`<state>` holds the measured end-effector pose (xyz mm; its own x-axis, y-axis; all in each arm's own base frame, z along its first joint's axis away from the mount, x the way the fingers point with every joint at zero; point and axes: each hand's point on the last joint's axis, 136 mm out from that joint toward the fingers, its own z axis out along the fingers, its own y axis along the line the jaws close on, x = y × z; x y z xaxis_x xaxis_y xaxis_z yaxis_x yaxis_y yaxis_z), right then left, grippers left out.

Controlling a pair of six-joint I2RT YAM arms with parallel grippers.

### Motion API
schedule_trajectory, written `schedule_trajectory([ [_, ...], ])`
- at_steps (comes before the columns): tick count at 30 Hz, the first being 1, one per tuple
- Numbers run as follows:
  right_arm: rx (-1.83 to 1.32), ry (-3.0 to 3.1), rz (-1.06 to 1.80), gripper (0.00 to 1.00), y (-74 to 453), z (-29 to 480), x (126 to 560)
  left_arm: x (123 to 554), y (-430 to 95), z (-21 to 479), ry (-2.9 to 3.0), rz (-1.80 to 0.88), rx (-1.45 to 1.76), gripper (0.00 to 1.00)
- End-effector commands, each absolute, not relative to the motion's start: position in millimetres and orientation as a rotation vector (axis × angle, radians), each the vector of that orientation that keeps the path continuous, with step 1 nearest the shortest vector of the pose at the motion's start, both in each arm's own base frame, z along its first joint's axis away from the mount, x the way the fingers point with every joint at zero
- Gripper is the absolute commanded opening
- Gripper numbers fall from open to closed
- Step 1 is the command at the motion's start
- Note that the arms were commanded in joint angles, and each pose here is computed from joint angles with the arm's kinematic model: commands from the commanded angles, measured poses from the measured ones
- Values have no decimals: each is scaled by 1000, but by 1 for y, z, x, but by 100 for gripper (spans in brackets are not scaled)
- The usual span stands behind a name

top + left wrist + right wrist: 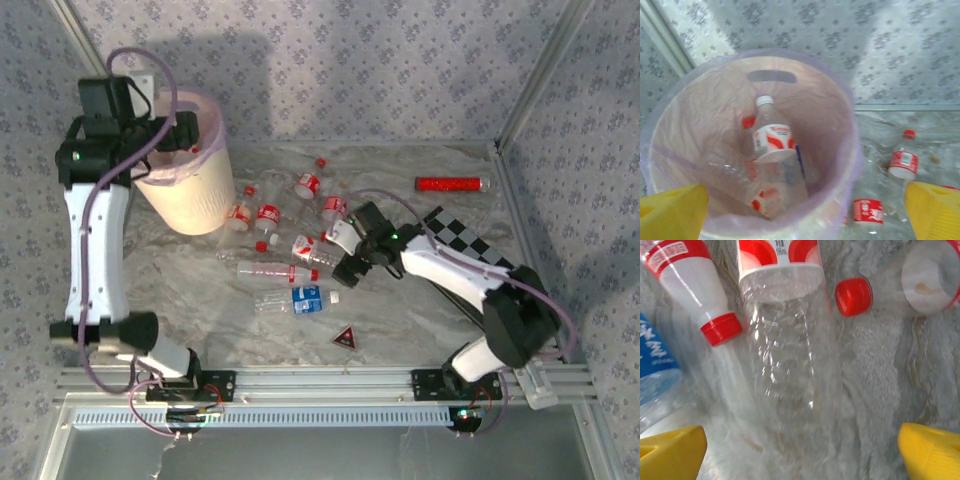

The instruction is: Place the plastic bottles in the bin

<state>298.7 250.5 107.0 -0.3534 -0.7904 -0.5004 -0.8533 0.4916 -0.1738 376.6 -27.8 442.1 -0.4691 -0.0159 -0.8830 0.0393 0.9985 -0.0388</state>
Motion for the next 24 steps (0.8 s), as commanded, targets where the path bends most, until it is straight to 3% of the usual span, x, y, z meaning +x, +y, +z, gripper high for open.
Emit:
schedule_trajectory([
  [1,-1491,2186,112,100,259,95,314,345,-54,440,1995,-187,-6,100],
  [13,-1650,2259,163,100,281,50,336,296,-145,319,2086,-688,-91,100],
  [20,-1675,2307,198,99,265,39,316,298,-151,293,2133,-710,-117,100],
  [24,-1641,2321,221,92,260,44,315,300,-155,286,2135,-743,-138,100],
])
